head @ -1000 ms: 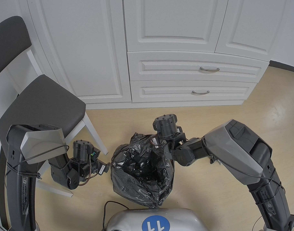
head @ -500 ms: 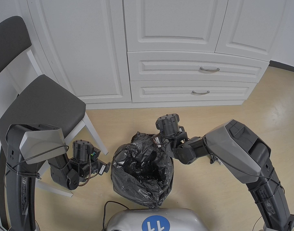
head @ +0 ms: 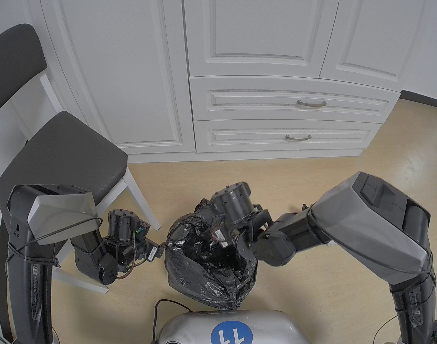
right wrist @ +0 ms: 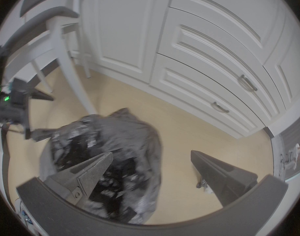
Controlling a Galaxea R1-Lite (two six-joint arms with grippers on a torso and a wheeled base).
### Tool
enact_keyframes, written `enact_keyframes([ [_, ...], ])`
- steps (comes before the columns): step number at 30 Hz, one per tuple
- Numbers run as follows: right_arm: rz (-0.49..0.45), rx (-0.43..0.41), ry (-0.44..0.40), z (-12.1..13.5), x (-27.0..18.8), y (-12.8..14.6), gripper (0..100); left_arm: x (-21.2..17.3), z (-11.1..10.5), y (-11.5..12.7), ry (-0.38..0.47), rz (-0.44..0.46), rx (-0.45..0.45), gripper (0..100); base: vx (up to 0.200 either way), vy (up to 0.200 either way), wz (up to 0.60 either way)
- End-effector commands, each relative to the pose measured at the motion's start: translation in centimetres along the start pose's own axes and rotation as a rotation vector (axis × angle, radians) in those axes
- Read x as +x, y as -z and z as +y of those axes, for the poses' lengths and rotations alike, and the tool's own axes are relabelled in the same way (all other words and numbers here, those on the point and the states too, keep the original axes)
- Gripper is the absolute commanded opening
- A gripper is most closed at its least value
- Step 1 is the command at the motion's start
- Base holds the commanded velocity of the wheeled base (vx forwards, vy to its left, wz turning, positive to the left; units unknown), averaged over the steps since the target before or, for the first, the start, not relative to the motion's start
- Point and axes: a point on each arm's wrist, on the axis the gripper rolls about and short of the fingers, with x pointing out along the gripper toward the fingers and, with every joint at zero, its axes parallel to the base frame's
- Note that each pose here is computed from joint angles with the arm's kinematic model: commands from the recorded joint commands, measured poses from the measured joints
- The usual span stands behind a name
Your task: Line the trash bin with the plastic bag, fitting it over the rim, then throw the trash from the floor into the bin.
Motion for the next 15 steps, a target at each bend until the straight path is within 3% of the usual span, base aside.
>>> enact_keyframes([
  [1, 0.019, -0.045, -0.050, 2.2, -1.8, 1.1, 100, -0.1, 0.0, -0.2, -0.003, -0.011, 0.001, 100, 0.000, 0.000, 0.00],
  [10, 0.084, -0.086, -0.071, 5.7, 1.8, 5.0, 100, -0.1, 0.0, -0.2, -0.006, -0.019, -0.002, 100, 0.000, 0.000, 0.00],
  [11, 0.084, -0.086, -0.071, 5.8, 2.0, 5.1, 0, -0.1, 0.0, -0.2, -0.007, -0.021, -0.002, 100, 0.000, 0.000, 0.00],
  [15, 0.088, -0.090, -0.073, 6.3, 2.4, 5.4, 0, -0.2, 0.0, -0.2, -0.008, -0.020, -0.001, 100, 0.000, 0.000, 0.00],
])
